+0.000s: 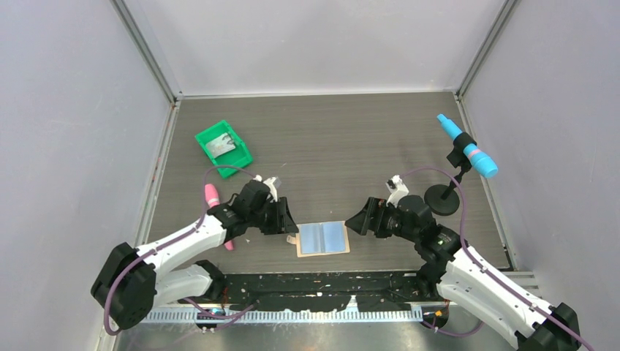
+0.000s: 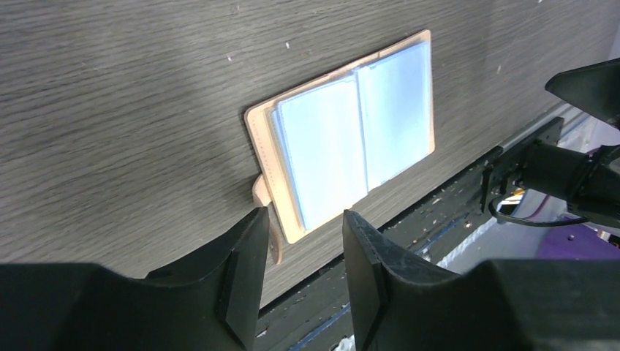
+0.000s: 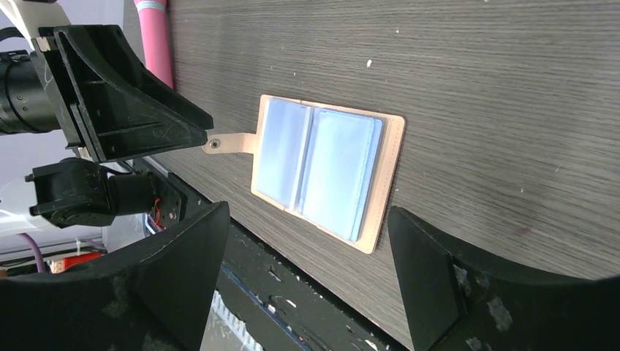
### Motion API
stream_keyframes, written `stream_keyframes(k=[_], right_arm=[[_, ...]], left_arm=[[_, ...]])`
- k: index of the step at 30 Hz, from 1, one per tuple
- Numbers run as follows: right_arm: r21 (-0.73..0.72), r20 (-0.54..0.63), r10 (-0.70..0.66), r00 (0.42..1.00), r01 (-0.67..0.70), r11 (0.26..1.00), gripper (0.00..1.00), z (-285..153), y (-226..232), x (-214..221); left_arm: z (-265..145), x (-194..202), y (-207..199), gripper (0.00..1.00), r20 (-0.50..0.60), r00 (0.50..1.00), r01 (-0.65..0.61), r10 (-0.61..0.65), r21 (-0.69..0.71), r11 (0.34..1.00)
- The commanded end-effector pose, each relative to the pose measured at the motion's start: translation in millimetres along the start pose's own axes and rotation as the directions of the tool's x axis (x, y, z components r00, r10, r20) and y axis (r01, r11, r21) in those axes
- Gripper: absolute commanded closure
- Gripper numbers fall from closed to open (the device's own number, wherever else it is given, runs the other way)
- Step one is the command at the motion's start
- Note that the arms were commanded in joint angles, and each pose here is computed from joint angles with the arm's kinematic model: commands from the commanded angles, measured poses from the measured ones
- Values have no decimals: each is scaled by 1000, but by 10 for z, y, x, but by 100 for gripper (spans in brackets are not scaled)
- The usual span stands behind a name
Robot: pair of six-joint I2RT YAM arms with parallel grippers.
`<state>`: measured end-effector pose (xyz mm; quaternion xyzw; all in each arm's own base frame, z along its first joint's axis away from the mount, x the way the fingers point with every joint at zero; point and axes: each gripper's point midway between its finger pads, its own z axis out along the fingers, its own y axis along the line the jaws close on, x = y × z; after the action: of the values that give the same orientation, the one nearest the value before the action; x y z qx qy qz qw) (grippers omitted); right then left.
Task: Take the credit cards out of the card holder
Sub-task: Remove the credit card from the card holder.
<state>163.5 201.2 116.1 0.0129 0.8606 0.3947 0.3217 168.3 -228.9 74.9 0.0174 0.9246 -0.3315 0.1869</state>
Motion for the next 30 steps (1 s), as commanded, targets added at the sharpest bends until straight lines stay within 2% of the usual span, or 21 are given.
stream_keyframes(k=[1, 9, 19, 22, 23, 24, 26, 30], right_arm=[[-1, 19, 12, 1000, -12, 1000, 13, 2, -2, -1], [-7, 9, 9, 1000, -9, 1000, 13, 20, 85, -32], [-36, -14, -8, 1000, 7, 999, 15, 133, 345, 17], [-36, -40, -14, 999, 12, 999, 15, 210, 390, 101], [-43, -34, -14, 999, 12, 999, 15, 231, 425, 92], [-40, -51, -22, 998, 20, 999, 15, 263, 443, 140], [-31, -60, -39, 997, 38, 999, 15, 313, 490, 170], [9, -66, -77, 995, 77, 997, 15, 433, 524, 207]], left_arm=[[41, -38, 17, 56, 50, 998, -27, 28, -13, 1000], [104, 32, 32, 55, 36, 998, -46, 47, -31, 998], [274, 141, 43, 64, 6, 999, -42, 42, -45, 998], [302, 179, -7, 74, -1, 999, -49, 49, -34, 998], [308, 194, -23, 80, -6, 999, -52, 52, -30, 998], [307, 200, -41, 90, -7, 999, -50, 50, -27, 998], [298, 216, -75, 100, -6, 999, -39, 39, -14, 999], [258, 222, -195, 100, 9, 1000, -25, 24, 51, 998]])
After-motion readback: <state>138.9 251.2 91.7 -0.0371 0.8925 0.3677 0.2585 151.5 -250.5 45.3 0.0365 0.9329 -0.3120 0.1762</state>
